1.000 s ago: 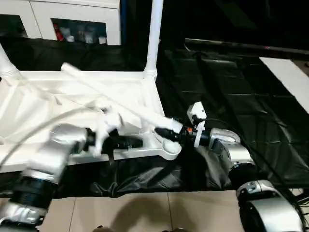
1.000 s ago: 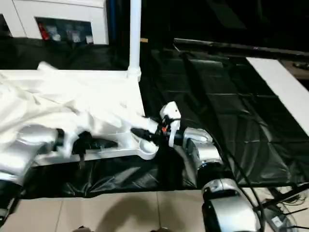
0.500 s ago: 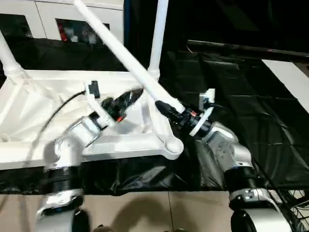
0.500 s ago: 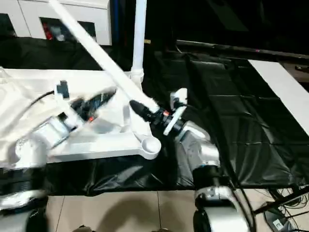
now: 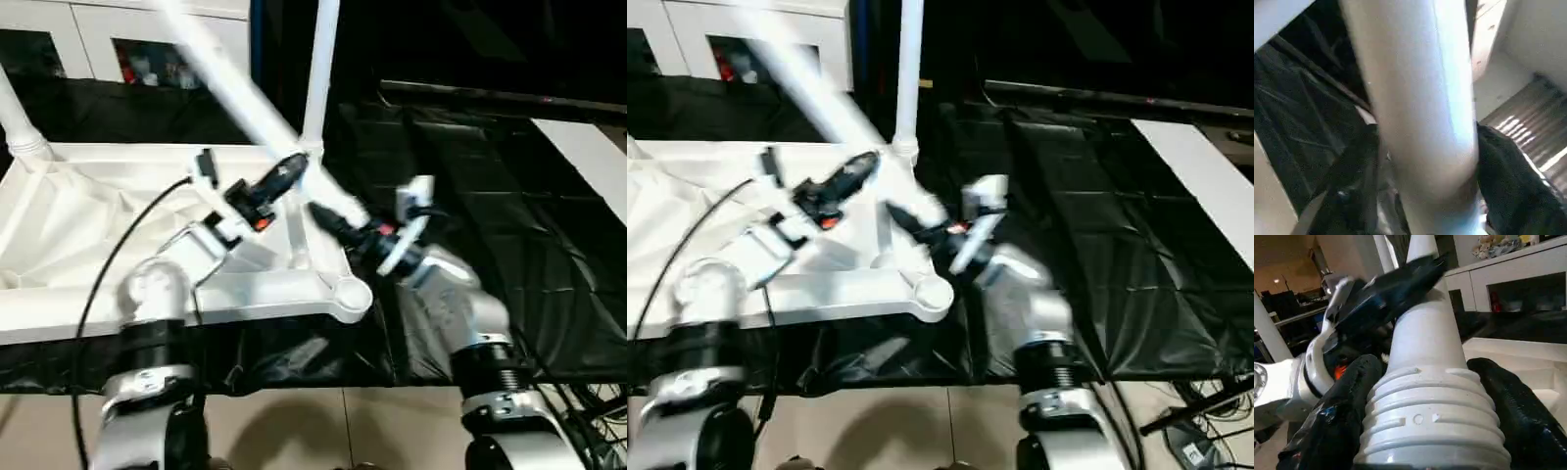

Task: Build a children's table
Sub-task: Insert table leg to table base

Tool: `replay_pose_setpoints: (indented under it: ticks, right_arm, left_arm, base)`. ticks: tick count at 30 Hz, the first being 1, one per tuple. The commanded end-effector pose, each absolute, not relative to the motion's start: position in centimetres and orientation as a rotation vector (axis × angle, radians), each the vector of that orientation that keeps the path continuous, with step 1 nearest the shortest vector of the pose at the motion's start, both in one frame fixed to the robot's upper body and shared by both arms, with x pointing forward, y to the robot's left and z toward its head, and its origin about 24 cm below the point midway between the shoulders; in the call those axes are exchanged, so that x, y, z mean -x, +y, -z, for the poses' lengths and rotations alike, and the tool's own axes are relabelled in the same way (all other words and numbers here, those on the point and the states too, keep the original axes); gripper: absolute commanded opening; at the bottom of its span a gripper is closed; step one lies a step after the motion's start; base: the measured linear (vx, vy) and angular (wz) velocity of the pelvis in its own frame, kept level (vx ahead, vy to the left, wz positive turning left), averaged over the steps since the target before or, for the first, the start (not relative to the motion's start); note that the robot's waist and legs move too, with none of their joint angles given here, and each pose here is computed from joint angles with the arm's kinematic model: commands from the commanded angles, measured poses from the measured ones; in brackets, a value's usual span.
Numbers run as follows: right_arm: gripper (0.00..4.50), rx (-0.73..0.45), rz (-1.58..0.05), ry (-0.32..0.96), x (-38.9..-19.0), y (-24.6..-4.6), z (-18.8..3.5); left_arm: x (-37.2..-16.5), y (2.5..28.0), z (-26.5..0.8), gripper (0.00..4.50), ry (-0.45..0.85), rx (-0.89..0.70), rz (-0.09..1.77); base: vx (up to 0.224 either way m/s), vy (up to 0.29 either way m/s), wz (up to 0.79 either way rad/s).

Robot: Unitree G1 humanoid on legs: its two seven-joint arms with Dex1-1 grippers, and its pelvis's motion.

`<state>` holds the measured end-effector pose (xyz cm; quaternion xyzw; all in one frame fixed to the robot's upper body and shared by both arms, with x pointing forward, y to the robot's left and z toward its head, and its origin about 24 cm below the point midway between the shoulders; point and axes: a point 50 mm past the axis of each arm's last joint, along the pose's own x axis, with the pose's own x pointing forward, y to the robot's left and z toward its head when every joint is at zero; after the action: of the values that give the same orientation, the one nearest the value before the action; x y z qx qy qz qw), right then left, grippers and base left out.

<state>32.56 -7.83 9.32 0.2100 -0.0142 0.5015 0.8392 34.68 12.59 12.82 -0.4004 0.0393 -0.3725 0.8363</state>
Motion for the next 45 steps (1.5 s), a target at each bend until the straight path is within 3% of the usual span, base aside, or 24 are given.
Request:
replay_pose_setpoints:
  ticks: [1,3,6,8,12,15,25,26,27,29,34,36,39,42,45]
  right_arm:
    - [2.76,-0.405,-1.048,-0.072,-32.7,-8.3,-10.2]
    - [2.76,-0.4,-1.046,-0.068,-32.7,-8.2,-10.1]
    - [2.76,-0.4,-1.042,-0.067,-32.5,-8.0,-10.0]
    - [2.76,-0.397,-1.041,-0.069,-32.4,-7.8,-10.0]
    - [2.76,-0.39,-1.025,-0.076,-32.3,-7.3,-9.9]
    - [2.76,-0.387,-1.025,-0.081,-32.2,-7.0,-9.9]
    - [2.76,-0.361,-1.037,-0.077,-31.9,-6.7,-10.2]
    - [3.32,-0.358,-1.052,-0.082,-31.8,-6.7,-10.3]
    - [3.46,-0.359,-1.055,-0.082,-31.8,-6.7,-10.4]
    - [3.52,-0.363,-1.066,-0.093,-31.9,-7.3,-10.9]
    - [3.93,-0.443,-1.1,-0.078,-32.3,-10.5,-12.3]
    - [4.15,-0.483,-1.086,-0.091,-32.9,-12.7,-13.6]
    - [4.3,-0.479,-1.082,-0.088,-33.4,-14.2,-14.6]
    - [4.46,-0.458,-1.094,-0.069,-33.5,-14.3,-14.8]
    - [4.5,-0.377,-1.226,0.115,-33.0,-13.7,-14.5]
  left_arm:
    - [-35.2,12.6,-13.4,3.41,0.058,0.825,0.751]
    - [-35.2,12.8,-14.1,2.98,0.028,0.851,0.754]
    - [-35.1,12.8,-14.8,2.96,-0.004,0.883,0.757]
    - [-35.2,12.8,-15.0,2.62,-0.001,0.881,0.739]
    - [-35.9,13.1,-14.9,2.52,0.019,0.847,0.627]
    - [-35.9,13.1,-15.3,2.24,0.013,0.827,0.619]
    - [-35.9,13.1,-17.2,2.07,-0.041,0.77,0.636]
    - [-35.9,13.2,-17.3,2.06,-0.046,0.762,0.639]
    - [-35.9,13.2,-17.4,2.06,-0.047,0.759,0.641]
    - [-35.8,13.3,-17.6,2.05,-0.052,0.737,0.653]
    - [-35.8,13.6,-18.1,1.92,-0.06,0.692,0.668]
    - [-35.7,13.6,-18.4,1.92,-0.063,0.679,0.694]
    - [-35.4,13.3,-18.6,1.92,-0.06,0.661,0.74]
    - [-35.2,13.1,-18.7,1.92,-0.06,0.651,0.763]
    - [-34.4,12.1,-19.3,1.92,-0.074,0.628,0.876]
  base:
    - [0.0,0.0,0.0]
    - [0.0,0.0,0.0]
    - [0.0,0.0,0.0]
    - [0.0,0.0,0.0]
    - [0.0,0.0,0.0]
    - [0.0,0.0,0.0]
    - [0.0,0.0,0.0]
    - [0.0,0.0,0.0]
    - [0.0,0.0,0.0]
    - [0.0,0.0,0.0]
    - [0.0,0.0,0.0]
    - [0.0,0.0,0.0]
    - [0.0,0.0,0.0]
    - [0.0,0.0,0.0]
    - [0.0,0.0,0.0]
